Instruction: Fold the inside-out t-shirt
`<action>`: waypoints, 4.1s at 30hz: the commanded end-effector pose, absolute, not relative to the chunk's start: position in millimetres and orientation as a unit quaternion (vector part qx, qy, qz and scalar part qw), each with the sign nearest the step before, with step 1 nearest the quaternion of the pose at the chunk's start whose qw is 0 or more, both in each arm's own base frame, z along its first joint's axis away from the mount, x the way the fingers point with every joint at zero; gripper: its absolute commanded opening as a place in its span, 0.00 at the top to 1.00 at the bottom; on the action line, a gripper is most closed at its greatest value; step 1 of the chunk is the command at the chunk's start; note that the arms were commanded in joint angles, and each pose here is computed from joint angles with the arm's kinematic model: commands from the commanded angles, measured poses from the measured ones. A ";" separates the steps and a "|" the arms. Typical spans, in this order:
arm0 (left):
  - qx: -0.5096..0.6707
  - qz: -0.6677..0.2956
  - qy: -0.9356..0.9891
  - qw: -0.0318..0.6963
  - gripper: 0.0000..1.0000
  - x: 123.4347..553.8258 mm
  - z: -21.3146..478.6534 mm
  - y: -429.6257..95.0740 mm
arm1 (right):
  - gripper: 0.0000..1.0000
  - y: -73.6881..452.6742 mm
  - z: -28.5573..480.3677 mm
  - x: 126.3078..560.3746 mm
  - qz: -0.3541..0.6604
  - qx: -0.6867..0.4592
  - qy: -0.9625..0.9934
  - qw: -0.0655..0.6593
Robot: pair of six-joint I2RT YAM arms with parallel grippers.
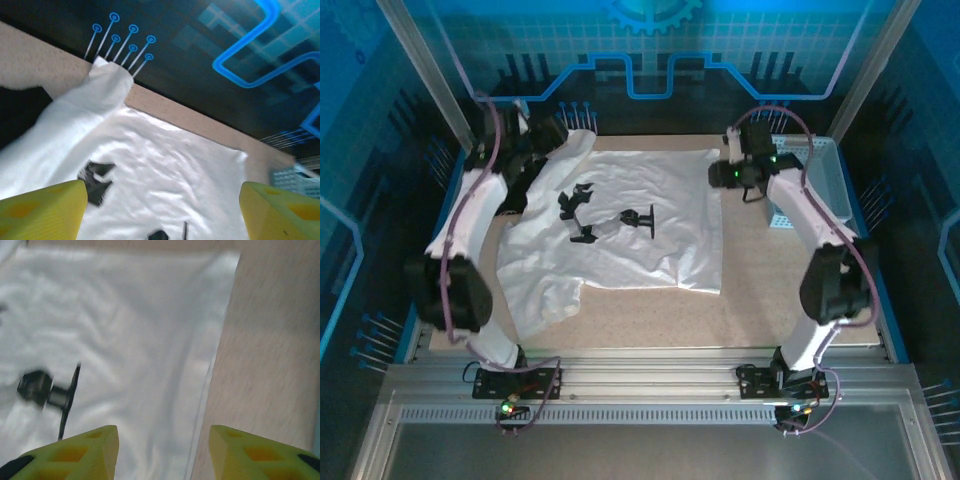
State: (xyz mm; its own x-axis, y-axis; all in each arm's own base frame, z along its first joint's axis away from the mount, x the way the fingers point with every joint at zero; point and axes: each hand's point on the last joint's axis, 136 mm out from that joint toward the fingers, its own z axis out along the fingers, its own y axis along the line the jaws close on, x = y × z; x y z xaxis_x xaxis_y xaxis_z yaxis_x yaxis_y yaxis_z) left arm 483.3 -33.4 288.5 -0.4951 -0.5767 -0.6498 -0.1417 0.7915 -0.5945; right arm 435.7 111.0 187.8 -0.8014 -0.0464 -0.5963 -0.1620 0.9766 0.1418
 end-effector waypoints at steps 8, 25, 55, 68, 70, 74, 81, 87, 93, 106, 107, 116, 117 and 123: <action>-0.276 -0.322 0.825 0.374 0.18 358.2 197.0 -57.6 | 0.47 94.7 78.4 276.1 0.092 0.016 0.987 0.130; -0.247 -0.316 0.852 0.338 0.17 321.5 157.6 -66.8 | 0.50 125.0 11.3 240.9 0.067 -0.001 0.997 0.037; -0.228 -0.318 0.858 0.333 0.15 317.4 161.7 -73.1 | 0.41 76.6 115.0 355.1 0.046 0.018 0.977 0.206; -0.213 -0.322 0.860 0.334 0.15 316.5 171.0 -83.2 | 0.40 24.3 87.8 510.0 0.033 0.030 0.984 0.174; -0.212 -0.319 0.861 0.334 0.15 315.7 170.5 -83.8 | 0.41 8.9 77.2 519.0 0.025 0.053 0.985 0.161; -0.209 -0.320 0.862 0.332 0.15 315.2 170.9 -86.1 | 0.42 -27.0 72.1 537.2 0.007 0.097 0.981 0.168; -0.206 -0.317 0.866 0.327 0.14 314.0 165.5 -87.5 | 0.44 -77.9 64.7 553.0 0.009 0.163 0.972 0.167; -0.206 -0.310 0.870 0.325 0.14 312.2 162.8 -85.8 | 0.43 -54.9 103.6 561.0 0.045 0.119 0.970 0.205; -0.209 -0.311 0.867 0.329 0.13 312.2 166.2 -85.4 | 0.37 24.8 148.0 514.0 0.073 0.034 0.970 0.228; -0.196 -0.307 0.876 0.317 0.13 303.4 153.1 -91.8 | 0.37 95.6 61.6 273.0 0.026 -0.002 0.998 0.065; -0.196 -0.310 0.875 0.316 0.13 303.2 152.3 -93.1 | 0.38 96.6 57.4 263.7 0.019 -0.004 0.998 0.060; -0.192 -0.311 0.874 0.319 0.13 304.8 154.3 -94.3 | 0.41 110.1 24.2 246.3 0.023 -0.002 0.999 0.040; -0.192 -0.311 0.874 0.319 0.13 304.6 154.0 -94.2 | 0.41 111.7 21.1 247.4 0.024 -0.003 0.999 0.038; -0.193 -0.310 0.877 0.313 0.12 300.3 148.5 -94.0 | 0.51 123.3 7.7 250.8 0.026 -0.013 0.999 0.023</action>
